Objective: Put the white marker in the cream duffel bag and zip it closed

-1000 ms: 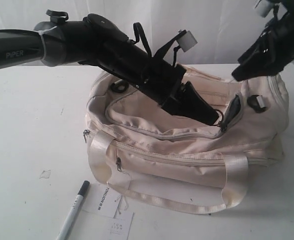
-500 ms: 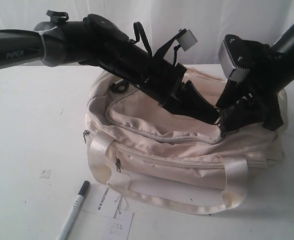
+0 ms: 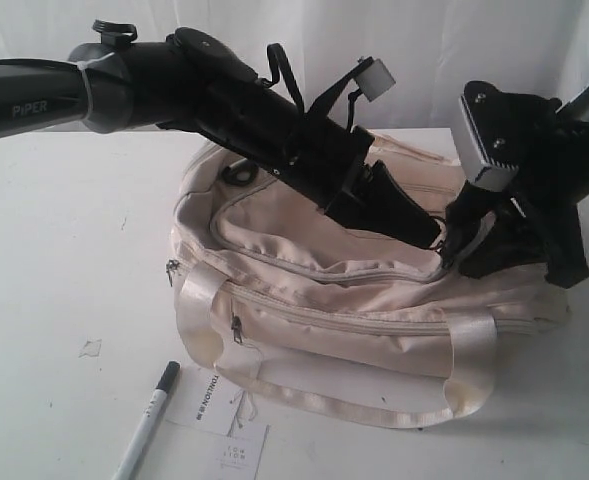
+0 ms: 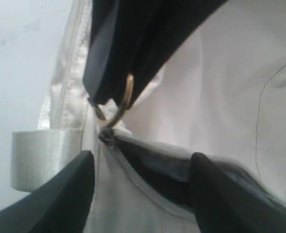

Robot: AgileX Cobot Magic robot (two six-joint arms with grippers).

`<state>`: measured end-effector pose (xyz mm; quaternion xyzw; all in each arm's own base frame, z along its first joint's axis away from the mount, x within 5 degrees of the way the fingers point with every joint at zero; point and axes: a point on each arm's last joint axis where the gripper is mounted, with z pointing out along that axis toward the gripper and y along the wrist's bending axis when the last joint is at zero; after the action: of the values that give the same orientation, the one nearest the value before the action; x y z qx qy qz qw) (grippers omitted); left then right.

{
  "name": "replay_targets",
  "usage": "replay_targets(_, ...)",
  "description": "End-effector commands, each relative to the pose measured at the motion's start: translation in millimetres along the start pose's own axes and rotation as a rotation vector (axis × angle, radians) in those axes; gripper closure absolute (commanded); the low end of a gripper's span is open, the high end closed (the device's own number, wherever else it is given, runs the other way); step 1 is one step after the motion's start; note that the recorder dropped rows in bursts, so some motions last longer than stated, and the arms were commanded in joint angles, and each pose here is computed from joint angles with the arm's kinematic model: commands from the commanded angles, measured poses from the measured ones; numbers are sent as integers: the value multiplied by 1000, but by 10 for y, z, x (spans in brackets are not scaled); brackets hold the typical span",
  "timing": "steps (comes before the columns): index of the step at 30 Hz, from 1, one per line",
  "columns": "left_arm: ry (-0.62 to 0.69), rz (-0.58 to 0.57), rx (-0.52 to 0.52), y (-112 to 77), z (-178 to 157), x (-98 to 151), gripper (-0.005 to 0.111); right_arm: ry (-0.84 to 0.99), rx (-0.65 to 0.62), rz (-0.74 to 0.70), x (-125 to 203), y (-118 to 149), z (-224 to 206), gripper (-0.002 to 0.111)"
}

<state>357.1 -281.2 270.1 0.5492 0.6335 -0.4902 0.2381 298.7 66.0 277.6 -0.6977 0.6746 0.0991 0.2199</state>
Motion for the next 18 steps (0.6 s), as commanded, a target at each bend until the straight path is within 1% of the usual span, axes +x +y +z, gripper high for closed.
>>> replay_targets(1,-30,6,19,-66,-17,-57,107,14,82,-53,-41,-55,102,54)
replay_targets(9,-36,4,23,-70,-17,-63,107,13,27,-32,4,-114,343,54)
replay_targets(11,-36,4,23,-70,-17,-63,107,14,19,-29,16,-119,371,56)
replay_targets(12,-36,4,23,-70,-17,-63,107,15,22,-28,18,-124,375,67)
replay_targets(13,-36,4,23,-70,-17,-63,107,15,24,-29,15,-123,369,75)
replay_targets(14,-37,4,21,-68,-17,-63,107,14,26,-26,8,-118,354,93)
replay_targets(15,-37,3,19,-67,-17,-64,107,15,32,-19,9,-123,353,102)
replay_targets(16,-38,3,17,-65,-17,-64,107,17,65,29,9,-149,344,108)
replay_targets(17,-38,3,16,-63,-17,-64,107,19,88,69,13,-169,343,108)
replay_targets(18,-34,5,17,-65,-17,-60,107,32,125,138,30,-201,339,108)
